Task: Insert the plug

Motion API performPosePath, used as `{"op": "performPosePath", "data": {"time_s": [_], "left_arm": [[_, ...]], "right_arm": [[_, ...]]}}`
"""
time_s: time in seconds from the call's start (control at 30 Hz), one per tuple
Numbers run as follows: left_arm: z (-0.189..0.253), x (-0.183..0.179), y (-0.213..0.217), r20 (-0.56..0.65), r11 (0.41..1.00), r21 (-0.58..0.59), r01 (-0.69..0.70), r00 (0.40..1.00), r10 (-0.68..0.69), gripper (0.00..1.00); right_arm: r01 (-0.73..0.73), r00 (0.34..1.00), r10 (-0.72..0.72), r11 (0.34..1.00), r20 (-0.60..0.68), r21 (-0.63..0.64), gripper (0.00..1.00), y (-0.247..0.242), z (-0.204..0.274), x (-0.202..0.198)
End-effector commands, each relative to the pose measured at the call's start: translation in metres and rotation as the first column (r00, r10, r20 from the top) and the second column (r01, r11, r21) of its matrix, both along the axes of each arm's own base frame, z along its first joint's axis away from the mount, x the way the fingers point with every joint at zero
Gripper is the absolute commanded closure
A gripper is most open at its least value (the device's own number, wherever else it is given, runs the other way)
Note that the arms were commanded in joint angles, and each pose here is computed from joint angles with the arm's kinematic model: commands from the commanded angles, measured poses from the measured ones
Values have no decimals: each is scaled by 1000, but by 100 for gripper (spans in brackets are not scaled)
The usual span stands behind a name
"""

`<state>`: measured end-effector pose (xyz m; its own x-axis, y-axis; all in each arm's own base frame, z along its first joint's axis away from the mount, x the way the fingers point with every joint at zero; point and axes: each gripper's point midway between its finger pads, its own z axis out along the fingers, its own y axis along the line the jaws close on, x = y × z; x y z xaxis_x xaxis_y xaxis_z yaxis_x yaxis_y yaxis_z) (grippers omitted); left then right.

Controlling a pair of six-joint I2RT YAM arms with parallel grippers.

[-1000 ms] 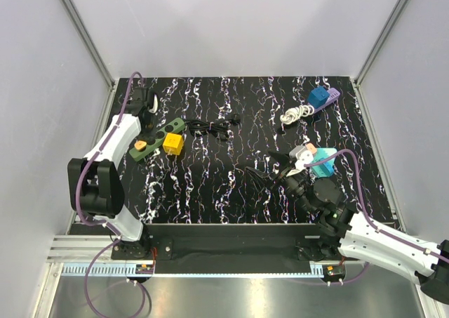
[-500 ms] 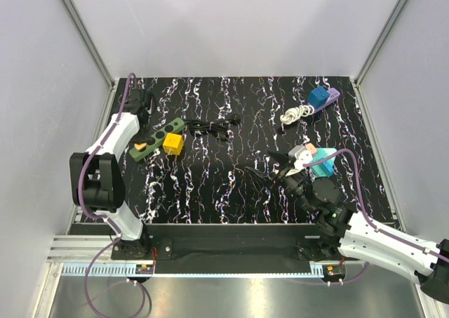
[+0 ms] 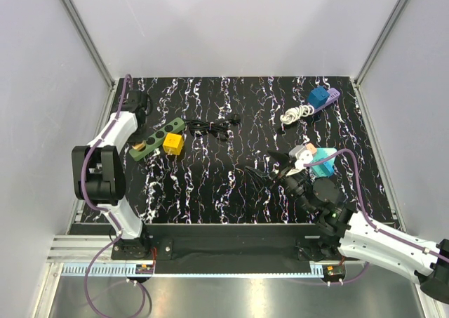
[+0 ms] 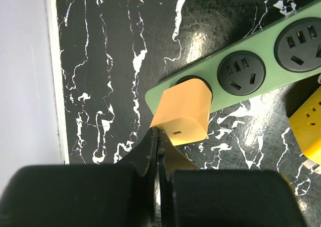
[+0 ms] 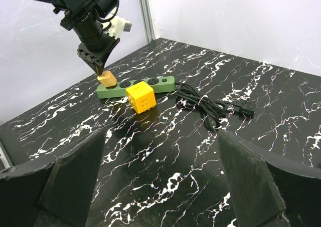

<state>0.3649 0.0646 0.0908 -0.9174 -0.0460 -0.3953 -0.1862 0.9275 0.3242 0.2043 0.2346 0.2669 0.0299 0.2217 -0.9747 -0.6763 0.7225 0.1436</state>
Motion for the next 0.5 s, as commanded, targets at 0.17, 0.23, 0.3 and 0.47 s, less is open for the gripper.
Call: {"op": "performPosePath", "data": {"time_s": [0.17, 0.23, 0.3, 0.47], "left_arm": [[-6, 18, -2, 41, 999, -47, 1, 999, 1, 100], [0, 19, -3, 54, 999, -54, 0, 999, 3, 100], [10, 19, -3, 65, 999, -54, -6, 998, 9, 100], [27, 17, -3, 82, 998, -53, -20, 996, 24, 100]], "right_arm": [[8, 999, -12, 998, 51, 67, 0, -4, 29, -1], [8, 999, -12, 998, 52, 70, 0, -4, 30, -1], [6, 999, -10, 997, 53, 71, 0, -4, 30, -2], [9, 998, -12, 998, 55, 69, 0, -4, 30, -1]]}}
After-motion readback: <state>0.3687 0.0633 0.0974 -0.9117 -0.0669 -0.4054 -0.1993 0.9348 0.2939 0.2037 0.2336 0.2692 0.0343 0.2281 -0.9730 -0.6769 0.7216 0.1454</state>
